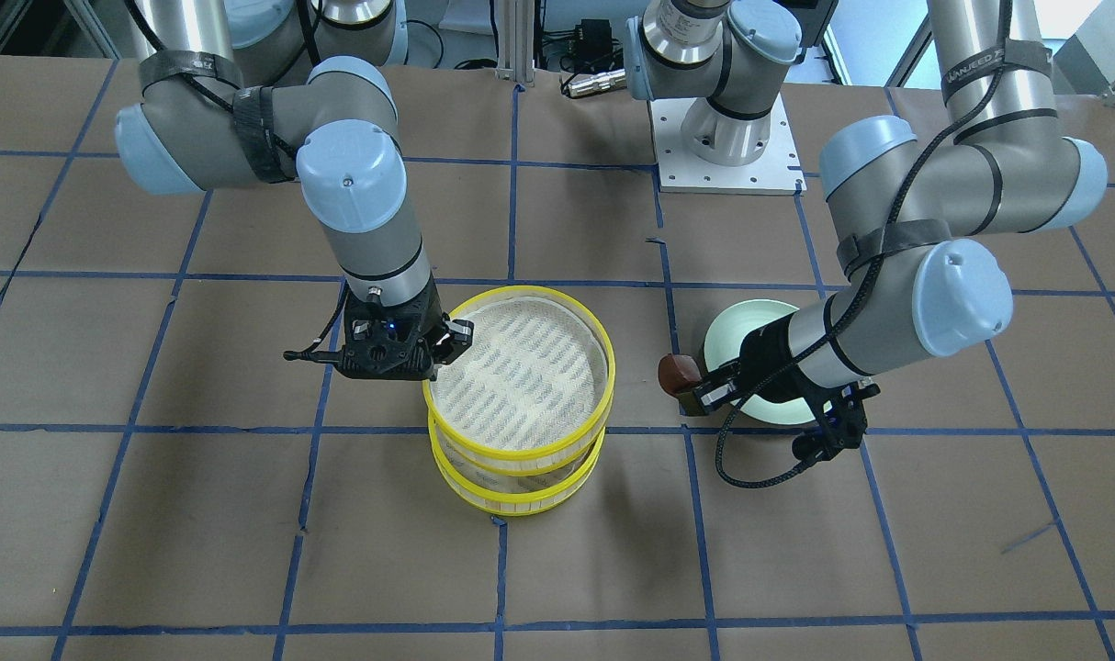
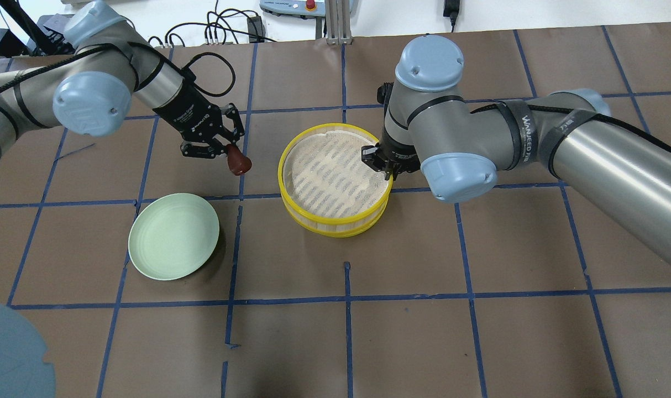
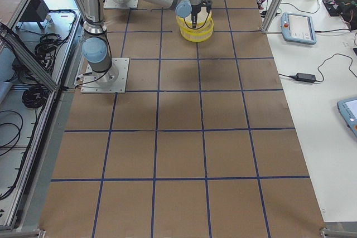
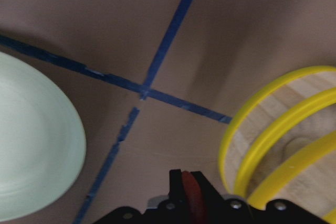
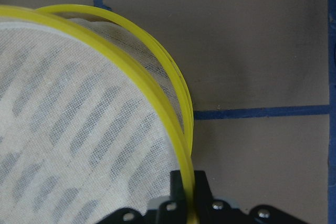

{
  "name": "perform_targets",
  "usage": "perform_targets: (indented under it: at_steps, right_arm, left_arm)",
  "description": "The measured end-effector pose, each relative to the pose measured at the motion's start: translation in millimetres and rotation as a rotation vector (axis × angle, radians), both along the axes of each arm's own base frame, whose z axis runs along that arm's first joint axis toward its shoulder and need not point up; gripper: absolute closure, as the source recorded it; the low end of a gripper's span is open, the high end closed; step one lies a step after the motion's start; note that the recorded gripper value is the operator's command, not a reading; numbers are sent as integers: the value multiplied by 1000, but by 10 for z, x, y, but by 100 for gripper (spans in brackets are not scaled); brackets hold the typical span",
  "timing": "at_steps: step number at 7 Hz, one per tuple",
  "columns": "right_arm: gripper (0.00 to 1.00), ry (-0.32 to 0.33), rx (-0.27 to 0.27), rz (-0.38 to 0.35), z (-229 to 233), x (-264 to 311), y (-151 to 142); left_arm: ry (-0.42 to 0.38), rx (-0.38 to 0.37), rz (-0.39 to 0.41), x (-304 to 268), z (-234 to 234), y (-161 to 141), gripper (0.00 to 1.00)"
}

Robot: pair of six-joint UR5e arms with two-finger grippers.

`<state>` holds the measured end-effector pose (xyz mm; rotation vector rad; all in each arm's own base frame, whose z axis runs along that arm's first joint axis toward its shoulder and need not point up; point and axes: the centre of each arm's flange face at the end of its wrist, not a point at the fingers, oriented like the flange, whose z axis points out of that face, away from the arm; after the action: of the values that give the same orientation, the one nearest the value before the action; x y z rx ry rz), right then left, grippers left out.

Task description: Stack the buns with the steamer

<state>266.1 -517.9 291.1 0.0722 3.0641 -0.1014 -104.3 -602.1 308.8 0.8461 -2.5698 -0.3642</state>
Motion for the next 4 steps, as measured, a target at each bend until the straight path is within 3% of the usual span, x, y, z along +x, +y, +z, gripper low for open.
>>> perform_targets:
  at_steps: [2, 3, 4]
  right_arm:
    - [79, 1, 2, -3, -23, -14, -45]
    - [77, 0, -4, -8, 6, -11, -65]
    - [56, -1, -7, -15, 23, -10, -75]
  left_arm:
    - [140, 72, 195, -191, 115, -114, 80]
    - [225, 126, 253, -361, 93, -117, 79]
    - [307, 171, 275, -574, 74, -86, 78]
